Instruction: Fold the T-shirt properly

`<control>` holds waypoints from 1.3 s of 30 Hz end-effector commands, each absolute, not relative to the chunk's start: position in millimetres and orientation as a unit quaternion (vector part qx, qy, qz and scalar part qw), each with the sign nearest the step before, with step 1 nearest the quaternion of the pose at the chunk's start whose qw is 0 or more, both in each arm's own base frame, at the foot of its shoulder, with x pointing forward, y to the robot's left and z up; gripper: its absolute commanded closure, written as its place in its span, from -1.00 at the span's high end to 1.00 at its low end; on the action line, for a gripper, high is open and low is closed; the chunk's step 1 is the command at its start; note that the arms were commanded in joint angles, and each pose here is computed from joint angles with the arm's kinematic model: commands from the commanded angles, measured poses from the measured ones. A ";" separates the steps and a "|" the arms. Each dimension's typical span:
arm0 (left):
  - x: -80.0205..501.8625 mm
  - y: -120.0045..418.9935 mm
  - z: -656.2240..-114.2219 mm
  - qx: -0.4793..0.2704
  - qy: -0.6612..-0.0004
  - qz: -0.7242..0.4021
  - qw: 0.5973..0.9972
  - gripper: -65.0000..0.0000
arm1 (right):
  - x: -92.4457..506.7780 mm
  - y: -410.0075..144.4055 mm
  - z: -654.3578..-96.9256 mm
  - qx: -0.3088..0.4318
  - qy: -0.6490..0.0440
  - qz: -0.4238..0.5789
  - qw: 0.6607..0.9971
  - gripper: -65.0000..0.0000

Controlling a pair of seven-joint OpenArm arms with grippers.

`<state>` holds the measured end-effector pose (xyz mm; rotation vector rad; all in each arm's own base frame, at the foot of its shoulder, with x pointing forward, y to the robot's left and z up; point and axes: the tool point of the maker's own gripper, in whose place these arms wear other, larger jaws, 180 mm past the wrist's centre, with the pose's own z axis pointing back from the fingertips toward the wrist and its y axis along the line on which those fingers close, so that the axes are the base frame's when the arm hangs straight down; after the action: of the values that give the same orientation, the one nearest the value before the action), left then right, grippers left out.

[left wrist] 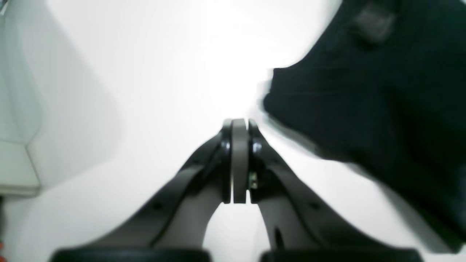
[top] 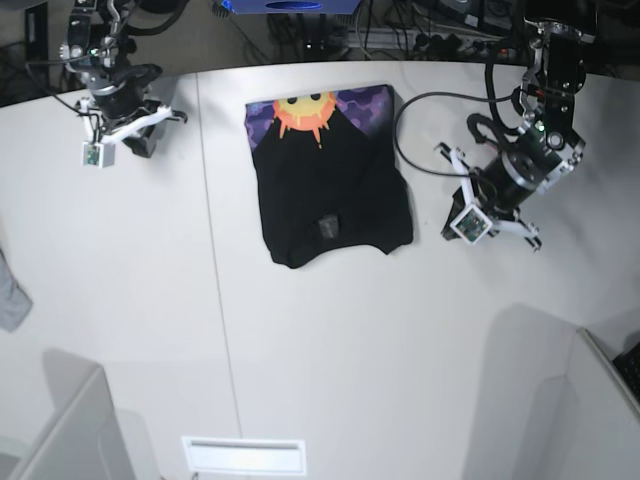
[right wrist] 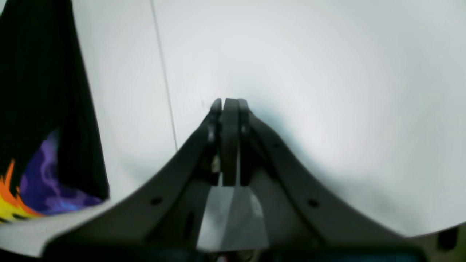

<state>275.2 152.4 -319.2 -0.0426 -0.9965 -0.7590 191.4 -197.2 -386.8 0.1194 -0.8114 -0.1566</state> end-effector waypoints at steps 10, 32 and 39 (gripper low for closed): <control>196.6 145.7 -312.3 -0.114 -0.539 -0.311 0.775 -1.00 | 157.4 -225.5 -363.0 0.025 -0.447 0.006 0.894 -1.00; -29.1 194.1 -424.5 -0.145 -0.249 -0.195 0.938 -1.00 | -47.6 -255.7 -399.6 -0.097 -0.168 0.123 0.973 -1.00; -84.1 204.3 -476.7 -0.142 -0.148 -0.146 0.968 -1.00 | -84.3 -268.3 -413.7 -0.108 -0.063 0.114 0.986 -1.00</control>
<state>-77.0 202.6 -481.3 -0.2847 -0.3063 -0.2965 -84.5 -265.8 -417.9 -0.2120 -0.1176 0.2171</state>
